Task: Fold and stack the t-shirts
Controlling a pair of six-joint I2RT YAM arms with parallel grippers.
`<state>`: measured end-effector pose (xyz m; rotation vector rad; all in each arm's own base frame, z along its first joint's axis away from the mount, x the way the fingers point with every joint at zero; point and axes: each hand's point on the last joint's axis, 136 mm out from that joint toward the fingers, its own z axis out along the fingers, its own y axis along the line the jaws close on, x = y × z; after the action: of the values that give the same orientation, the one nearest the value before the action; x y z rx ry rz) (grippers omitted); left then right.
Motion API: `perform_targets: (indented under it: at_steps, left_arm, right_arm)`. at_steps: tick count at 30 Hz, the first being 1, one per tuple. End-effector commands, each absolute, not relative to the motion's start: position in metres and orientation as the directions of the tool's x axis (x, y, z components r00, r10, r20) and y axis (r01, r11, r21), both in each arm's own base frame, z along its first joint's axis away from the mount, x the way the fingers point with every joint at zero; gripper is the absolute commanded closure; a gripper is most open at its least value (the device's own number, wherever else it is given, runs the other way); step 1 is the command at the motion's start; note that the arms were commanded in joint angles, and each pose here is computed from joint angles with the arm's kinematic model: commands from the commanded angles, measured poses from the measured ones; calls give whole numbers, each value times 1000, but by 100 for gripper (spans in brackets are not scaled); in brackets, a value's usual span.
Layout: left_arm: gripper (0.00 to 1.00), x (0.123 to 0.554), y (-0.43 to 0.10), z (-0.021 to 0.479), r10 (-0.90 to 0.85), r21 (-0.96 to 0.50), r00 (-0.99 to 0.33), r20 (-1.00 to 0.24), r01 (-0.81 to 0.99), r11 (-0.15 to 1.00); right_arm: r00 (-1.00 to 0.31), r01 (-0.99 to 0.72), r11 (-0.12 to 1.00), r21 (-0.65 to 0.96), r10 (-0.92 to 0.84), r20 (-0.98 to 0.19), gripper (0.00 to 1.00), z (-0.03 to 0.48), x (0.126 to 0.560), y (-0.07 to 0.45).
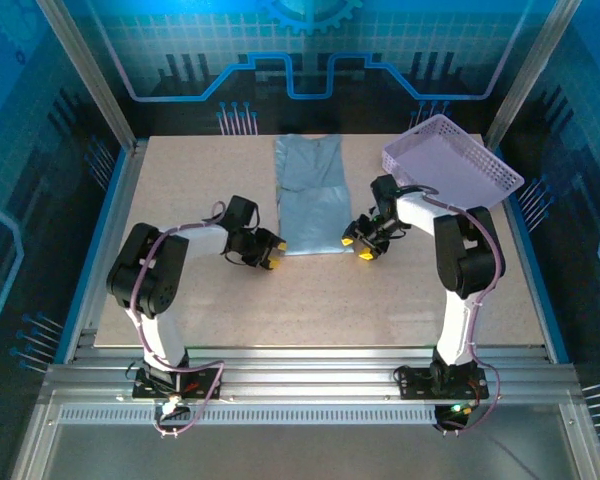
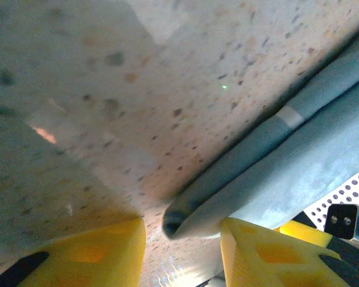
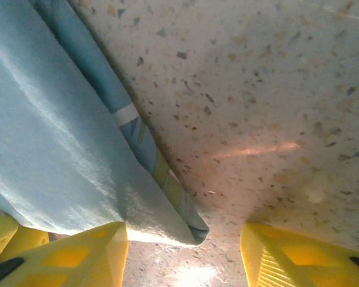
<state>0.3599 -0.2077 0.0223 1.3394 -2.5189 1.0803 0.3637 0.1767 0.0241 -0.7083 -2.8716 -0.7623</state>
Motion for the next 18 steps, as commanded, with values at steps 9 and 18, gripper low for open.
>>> perform_targets:
  at_steps: [9, 18]
  left_arm:
    - [100, 401, -217, 24, -697, -623, -650, 304, -689, 371]
    - [100, 354, -212, 41, -627, -601, -708, 325, -667, 441]
  right_arm:
    - [-863, 504, 730, 461, 449, 233, 88, 11, 388, 198]
    - [-866, 498, 760, 418, 463, 190, 100, 31, 362, 184]
